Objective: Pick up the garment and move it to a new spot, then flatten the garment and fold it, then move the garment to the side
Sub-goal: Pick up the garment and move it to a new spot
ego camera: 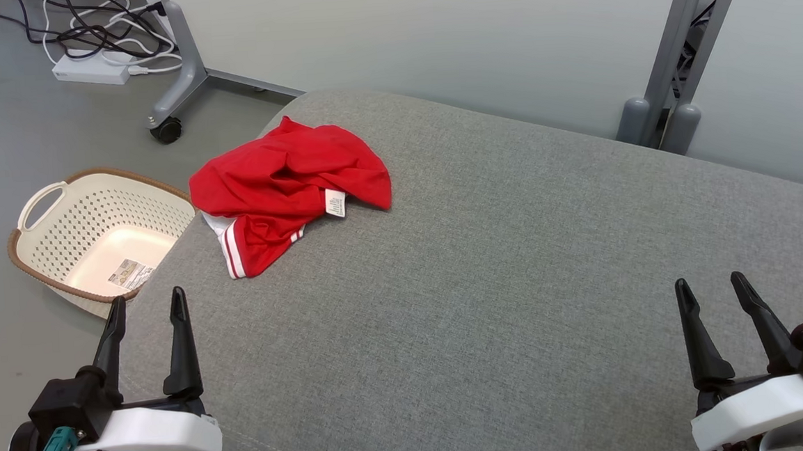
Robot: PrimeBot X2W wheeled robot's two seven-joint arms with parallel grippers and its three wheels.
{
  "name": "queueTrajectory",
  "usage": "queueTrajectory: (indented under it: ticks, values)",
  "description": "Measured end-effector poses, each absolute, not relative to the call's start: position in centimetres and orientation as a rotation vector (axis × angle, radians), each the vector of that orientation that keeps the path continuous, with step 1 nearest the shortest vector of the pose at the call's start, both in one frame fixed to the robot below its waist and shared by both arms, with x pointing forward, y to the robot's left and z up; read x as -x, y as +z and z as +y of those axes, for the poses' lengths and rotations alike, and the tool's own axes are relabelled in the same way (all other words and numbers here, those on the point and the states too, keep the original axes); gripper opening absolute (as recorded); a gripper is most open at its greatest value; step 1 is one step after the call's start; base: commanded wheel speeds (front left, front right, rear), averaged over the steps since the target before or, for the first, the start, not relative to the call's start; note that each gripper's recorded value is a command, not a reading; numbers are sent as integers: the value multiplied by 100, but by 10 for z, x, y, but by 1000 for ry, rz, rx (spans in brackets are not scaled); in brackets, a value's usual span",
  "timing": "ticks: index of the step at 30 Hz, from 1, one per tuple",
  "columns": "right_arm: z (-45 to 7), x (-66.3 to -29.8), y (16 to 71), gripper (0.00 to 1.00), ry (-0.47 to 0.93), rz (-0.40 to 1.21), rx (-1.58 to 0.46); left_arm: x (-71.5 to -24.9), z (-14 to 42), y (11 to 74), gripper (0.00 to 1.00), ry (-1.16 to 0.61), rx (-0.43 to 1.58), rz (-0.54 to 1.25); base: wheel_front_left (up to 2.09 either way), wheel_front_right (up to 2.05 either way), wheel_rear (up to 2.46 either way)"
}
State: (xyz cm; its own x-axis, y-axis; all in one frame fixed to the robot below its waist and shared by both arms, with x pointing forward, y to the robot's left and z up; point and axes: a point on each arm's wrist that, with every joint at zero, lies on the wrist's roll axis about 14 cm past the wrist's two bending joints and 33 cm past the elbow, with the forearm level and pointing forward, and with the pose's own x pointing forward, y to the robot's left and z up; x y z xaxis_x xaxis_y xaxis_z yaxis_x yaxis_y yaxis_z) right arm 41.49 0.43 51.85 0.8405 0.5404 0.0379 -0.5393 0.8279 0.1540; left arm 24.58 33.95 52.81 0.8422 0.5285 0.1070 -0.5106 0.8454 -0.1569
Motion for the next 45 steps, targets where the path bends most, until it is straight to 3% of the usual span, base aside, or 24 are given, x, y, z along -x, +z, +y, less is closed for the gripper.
queueTrajectory:
  ticks: [9,18,23,28,34,39,45]
  values:
    - [4,-417,515,100,569,18,-174,-253,338,533,100,531,99,-156,0,0,0]
    - [4,-425,517,100,566,9,-182,-301,360,668,100,446,-102,-457,0,0,0]
    - [-7,-431,514,100,533,8,-187,-343,370,709,100,395,-141,-480,0,0,0]
    - [-22,-441,504,100,489,21,-186,-399,383,688,100,358,-104,-334,0,0,0]
    - [-37,-455,488,100,445,48,-171,-457,392,596,100,338,-42,-8,0,0,0]
    - [-52,-465,470,100,402,79,-162,-477,390,515,100,336,27,230,0,0,0]
    - [-64,-473,450,100,367,119,-159,-470,384,426,100,362,127,522,0,0,0]
